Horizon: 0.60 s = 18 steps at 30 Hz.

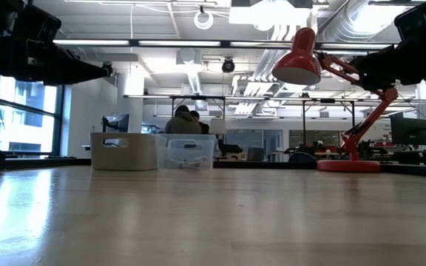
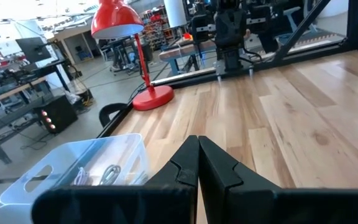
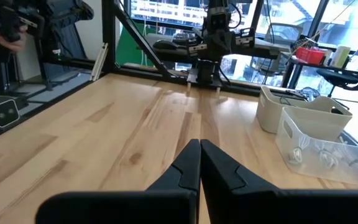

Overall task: Pick & Place USB Port
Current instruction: Return to Home Position

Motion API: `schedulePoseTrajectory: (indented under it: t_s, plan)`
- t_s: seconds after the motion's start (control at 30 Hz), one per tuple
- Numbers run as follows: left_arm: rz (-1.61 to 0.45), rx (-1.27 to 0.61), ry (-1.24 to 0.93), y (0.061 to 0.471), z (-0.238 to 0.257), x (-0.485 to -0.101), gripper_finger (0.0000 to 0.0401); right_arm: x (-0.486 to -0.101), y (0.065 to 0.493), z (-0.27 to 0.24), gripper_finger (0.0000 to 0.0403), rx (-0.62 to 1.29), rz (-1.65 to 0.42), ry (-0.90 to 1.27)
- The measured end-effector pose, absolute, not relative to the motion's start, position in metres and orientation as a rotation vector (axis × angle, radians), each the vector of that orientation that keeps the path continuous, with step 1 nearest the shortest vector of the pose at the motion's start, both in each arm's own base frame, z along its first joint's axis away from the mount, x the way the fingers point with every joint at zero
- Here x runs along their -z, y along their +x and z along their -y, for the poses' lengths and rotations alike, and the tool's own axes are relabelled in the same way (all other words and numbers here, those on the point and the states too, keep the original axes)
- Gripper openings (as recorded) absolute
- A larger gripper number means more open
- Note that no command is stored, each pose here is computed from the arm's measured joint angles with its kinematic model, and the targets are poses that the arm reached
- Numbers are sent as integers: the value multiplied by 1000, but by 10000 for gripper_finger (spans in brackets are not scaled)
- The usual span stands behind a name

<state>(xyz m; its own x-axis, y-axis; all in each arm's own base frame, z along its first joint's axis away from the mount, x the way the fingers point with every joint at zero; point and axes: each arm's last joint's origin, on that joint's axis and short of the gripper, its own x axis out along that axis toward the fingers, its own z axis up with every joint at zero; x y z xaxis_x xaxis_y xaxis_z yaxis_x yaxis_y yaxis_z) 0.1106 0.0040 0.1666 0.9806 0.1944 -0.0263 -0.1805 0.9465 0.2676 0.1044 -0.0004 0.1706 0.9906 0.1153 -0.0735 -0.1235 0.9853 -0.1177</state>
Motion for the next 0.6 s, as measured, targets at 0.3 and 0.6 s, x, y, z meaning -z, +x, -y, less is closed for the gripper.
schedulePoseTrajectory:
  t_s: [0.3,0.6]
  plan:
    - [-68,-201,313,110,-4,-166,0,-168,104,0,0,-122,-88,-140]
    - [-95,-200,317,110,-4,-163,0,-159,106,2,0,-79,-87,-151]
